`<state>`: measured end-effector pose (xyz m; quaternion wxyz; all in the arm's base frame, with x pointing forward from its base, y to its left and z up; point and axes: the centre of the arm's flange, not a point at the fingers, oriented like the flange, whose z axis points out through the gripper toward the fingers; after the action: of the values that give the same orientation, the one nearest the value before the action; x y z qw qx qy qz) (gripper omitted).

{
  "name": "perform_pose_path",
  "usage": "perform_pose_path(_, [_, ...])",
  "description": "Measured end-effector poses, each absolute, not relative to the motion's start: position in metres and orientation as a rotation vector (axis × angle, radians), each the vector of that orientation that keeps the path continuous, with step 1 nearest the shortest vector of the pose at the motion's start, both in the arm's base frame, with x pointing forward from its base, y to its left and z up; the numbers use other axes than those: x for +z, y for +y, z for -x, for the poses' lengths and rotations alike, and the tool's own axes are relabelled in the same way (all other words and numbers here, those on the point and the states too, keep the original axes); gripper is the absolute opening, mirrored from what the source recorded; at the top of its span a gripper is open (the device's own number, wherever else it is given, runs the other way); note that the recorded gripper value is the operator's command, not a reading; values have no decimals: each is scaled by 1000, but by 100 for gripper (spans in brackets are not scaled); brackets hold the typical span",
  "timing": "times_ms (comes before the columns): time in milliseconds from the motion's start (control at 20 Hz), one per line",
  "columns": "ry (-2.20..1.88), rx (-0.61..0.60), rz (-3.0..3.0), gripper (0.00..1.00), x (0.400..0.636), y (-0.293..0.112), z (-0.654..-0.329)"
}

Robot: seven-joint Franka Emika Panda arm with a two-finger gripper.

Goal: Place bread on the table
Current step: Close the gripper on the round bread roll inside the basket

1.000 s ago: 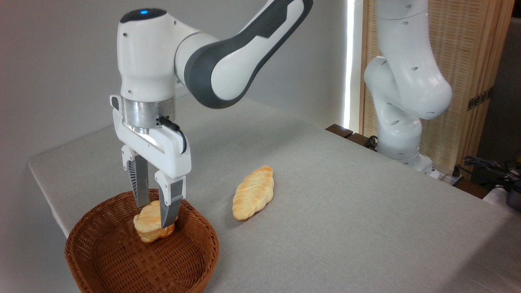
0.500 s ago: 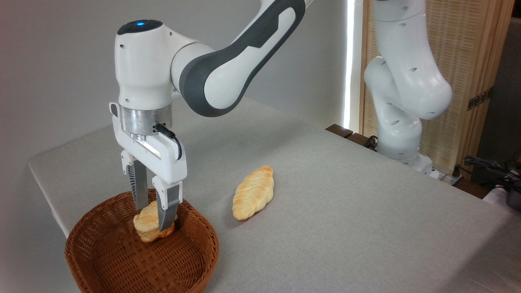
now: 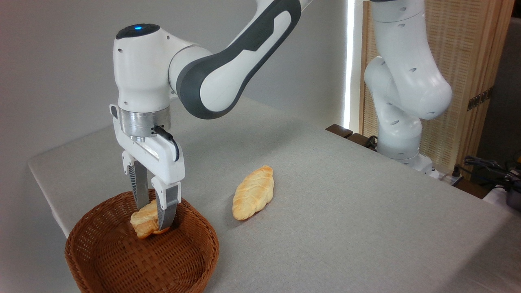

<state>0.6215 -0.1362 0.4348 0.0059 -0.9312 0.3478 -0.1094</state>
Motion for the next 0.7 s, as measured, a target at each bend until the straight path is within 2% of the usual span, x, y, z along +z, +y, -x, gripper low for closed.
perform_pose_path(50, [1089, -341, 2915, 88, 434, -136, -622])
perform_pose_path(150, [1090, -339, 2915, 49, 434, -137, -622])
perform_pose_path(200, [1090, -339, 2914, 45, 434, -137, -622])
perform_pose_path(700, [1092, -339, 2914, 48, 433, -137, -622])
